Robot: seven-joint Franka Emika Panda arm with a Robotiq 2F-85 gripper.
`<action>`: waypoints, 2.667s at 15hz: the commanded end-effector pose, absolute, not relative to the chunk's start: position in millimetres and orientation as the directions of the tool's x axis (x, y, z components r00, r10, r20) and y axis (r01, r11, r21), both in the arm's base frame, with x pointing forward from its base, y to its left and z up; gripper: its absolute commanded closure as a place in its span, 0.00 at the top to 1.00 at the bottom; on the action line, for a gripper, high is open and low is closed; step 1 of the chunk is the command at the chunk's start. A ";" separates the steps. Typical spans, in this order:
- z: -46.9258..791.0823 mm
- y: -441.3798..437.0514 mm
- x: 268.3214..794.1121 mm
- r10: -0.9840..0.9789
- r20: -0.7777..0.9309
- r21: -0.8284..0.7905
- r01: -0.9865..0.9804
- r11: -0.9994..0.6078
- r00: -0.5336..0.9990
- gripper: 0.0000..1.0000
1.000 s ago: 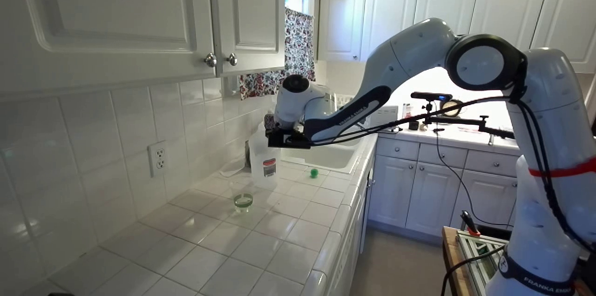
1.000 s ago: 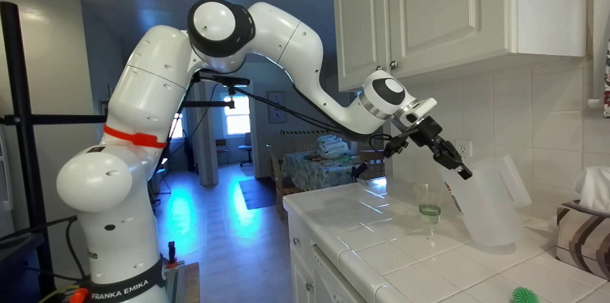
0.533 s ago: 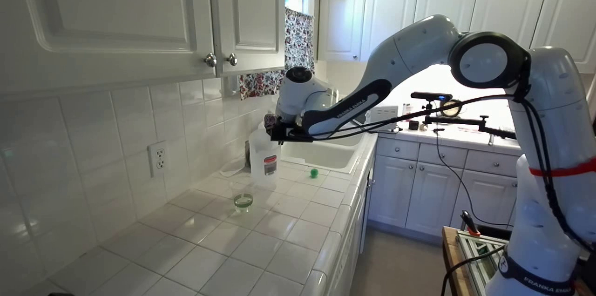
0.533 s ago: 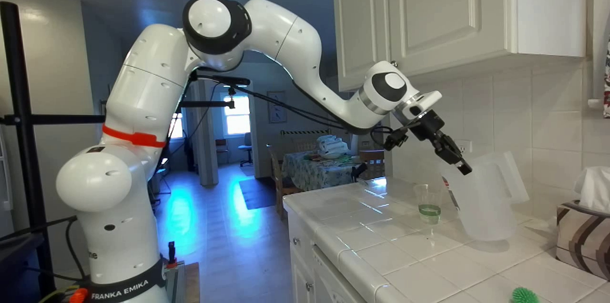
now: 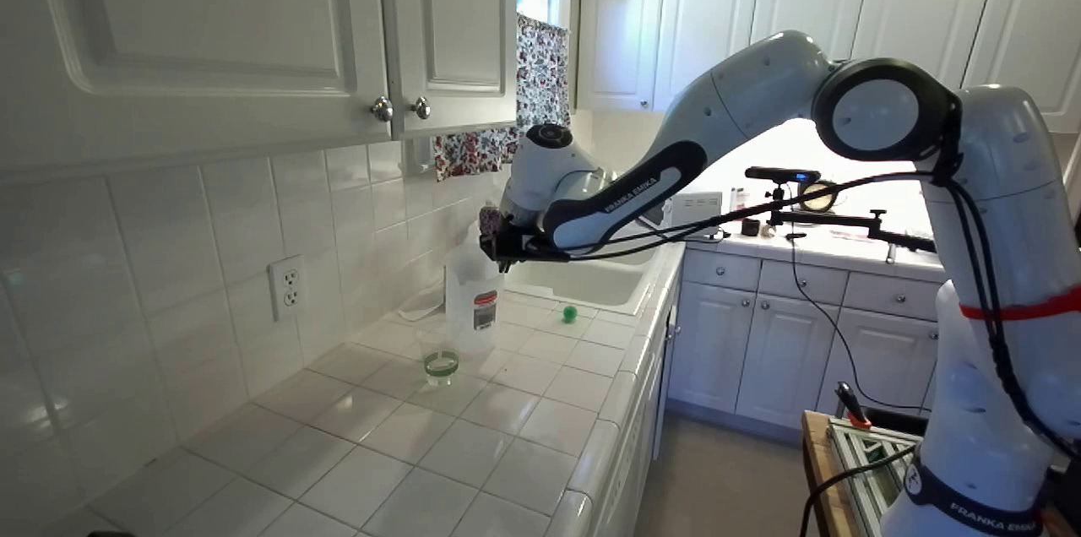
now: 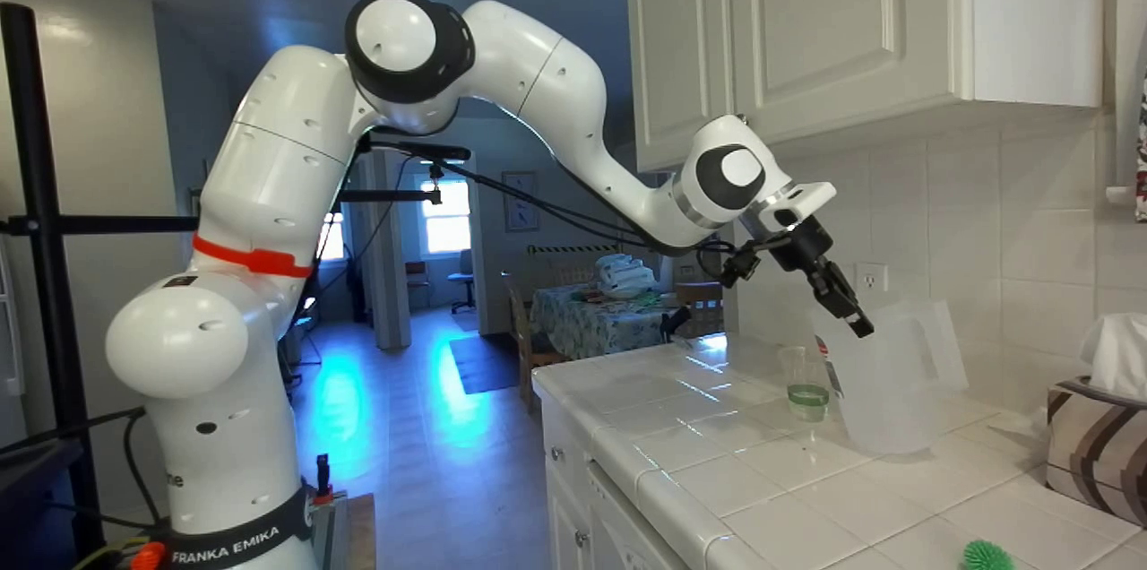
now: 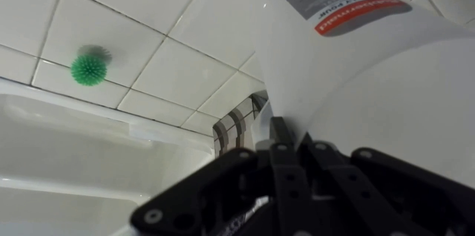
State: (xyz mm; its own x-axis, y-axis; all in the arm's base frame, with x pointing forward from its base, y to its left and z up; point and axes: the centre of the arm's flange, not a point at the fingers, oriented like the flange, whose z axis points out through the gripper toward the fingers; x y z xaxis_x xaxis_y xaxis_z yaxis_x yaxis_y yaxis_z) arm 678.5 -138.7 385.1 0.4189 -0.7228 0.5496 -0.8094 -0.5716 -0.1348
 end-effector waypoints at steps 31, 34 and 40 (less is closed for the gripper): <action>388.6 -172.3 663.9 -0.730 0.460 -0.133 -0.774 -0.619 0.505 0.28; 388.8 -173.1 664.2 -0.733 0.460 -0.131 -0.779 -0.614 0.501 0.44; 394.3 -172.4 659.7 -0.729 0.505 -0.113 -0.802 -0.587 0.462 0.89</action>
